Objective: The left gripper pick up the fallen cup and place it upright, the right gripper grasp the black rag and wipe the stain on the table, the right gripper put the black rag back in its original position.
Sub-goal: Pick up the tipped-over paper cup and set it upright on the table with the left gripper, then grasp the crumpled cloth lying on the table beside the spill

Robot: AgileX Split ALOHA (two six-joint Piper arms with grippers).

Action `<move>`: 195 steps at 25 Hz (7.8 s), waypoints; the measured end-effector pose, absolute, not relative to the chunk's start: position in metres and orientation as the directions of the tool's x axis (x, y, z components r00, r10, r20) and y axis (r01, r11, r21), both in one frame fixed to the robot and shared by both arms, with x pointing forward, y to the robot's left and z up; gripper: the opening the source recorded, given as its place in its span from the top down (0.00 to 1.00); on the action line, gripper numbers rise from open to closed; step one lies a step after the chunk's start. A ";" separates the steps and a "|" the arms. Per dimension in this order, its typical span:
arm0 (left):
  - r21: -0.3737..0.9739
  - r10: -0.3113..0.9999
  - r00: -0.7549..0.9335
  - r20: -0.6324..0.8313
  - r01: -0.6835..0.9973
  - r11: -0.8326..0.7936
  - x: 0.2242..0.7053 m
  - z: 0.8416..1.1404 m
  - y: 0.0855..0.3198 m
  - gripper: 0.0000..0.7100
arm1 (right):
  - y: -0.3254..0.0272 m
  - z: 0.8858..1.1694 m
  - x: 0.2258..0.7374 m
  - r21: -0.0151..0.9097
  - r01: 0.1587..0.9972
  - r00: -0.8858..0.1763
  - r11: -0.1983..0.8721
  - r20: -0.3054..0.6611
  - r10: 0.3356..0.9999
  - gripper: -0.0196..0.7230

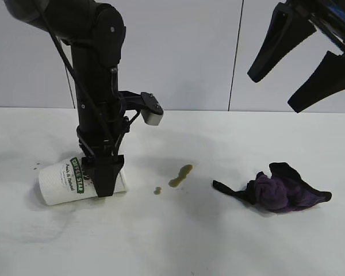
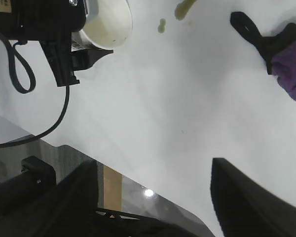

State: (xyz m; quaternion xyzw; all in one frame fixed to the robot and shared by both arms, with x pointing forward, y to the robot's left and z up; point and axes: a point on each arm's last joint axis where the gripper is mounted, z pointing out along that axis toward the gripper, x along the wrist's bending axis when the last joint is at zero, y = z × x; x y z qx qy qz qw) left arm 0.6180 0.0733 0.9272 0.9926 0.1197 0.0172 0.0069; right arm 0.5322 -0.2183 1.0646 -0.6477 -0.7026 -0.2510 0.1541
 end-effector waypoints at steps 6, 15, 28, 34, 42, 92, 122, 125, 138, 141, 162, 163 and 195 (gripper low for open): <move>0.029 0.264 0.964 0.038 0.263 -0.964 0.616 0.950 0.082 0.19 | -0.218 1.065 0.532 0.150 0.988 -0.113 0.037 0.542 0.833 0.36; 0.347 0.484 0.871 0.078 0.432 -0.833 0.629 1.044 0.145 0.19 | -0.218 1.065 0.532 0.150 0.988 -0.114 0.038 0.542 0.832 0.36; 0.759 0.455 0.875 -0.163 0.406 -0.509 0.628 1.061 0.235 0.19 | -0.218 1.065 0.533 0.163 0.986 -0.114 0.029 0.540 0.834 0.36; 0.816 0.379 0.918 -0.116 0.306 -0.491 0.619 1.032 0.238 0.19 | -0.218 1.065 0.534 0.166 0.986 -0.114 0.027 0.539 0.834 0.36; 0.868 0.441 0.897 -0.020 0.234 -0.438 0.615 1.000 0.238 0.19 | -0.219 1.065 0.536 0.187 0.982 -0.116 0.017 0.535 0.837 0.36; 0.807 0.539 0.842 0.010 0.312 -0.502 0.606 0.898 0.247 0.03 | -0.219 1.065 0.538 0.204 0.979 -0.118 0.008 0.532 0.838 0.36; 0.724 0.952 -0.247 0.180 0.689 0.041 0.508 1.089 0.394 0.07 | -0.219 1.065 0.538 0.205 0.979 -0.119 0.008 0.532 0.838 0.36; 0.852 0.922 -0.356 0.152 0.519 0.060 0.460 1.143 0.392 0.07 | -0.219 1.065 0.538 0.205 0.979 -0.119 0.008 0.532 0.838 0.36; 0.992 0.958 -0.268 -0.101 -0.094 0.079 0.236 1.226 0.293 0.07 | -0.219 1.065 0.538 0.217 0.976 -0.141 0.027 0.527 0.838 0.36; 0.992 0.983 -0.136 -0.124 -0.038 0.120 0.216 1.214 0.277 0.07 | -0.219 1.065 0.538 0.219 0.975 -0.142 0.028 0.527 0.838 0.36; 0.759 0.993 0.113 -0.016 0.648 -0.062 0.254 1.067 0.290 0.07 | -0.219 1.065 0.538 0.226 0.974 -0.154 0.038 0.522 0.839 0.36; 0.768 0.994 0.109 -0.005 0.637 -0.066 0.251 1.064 0.291 0.07 | -0.219 1.065 0.538 0.226 0.974 -0.154 0.038 0.522 0.839 0.36; 0.857 0.995 0.097 0.024 0.511 -0.070 0.230 1.043 0.291 0.07 | -0.239 0.933 0.593 0.049 0.996 -0.088 0.078 0.237 0.968 0.36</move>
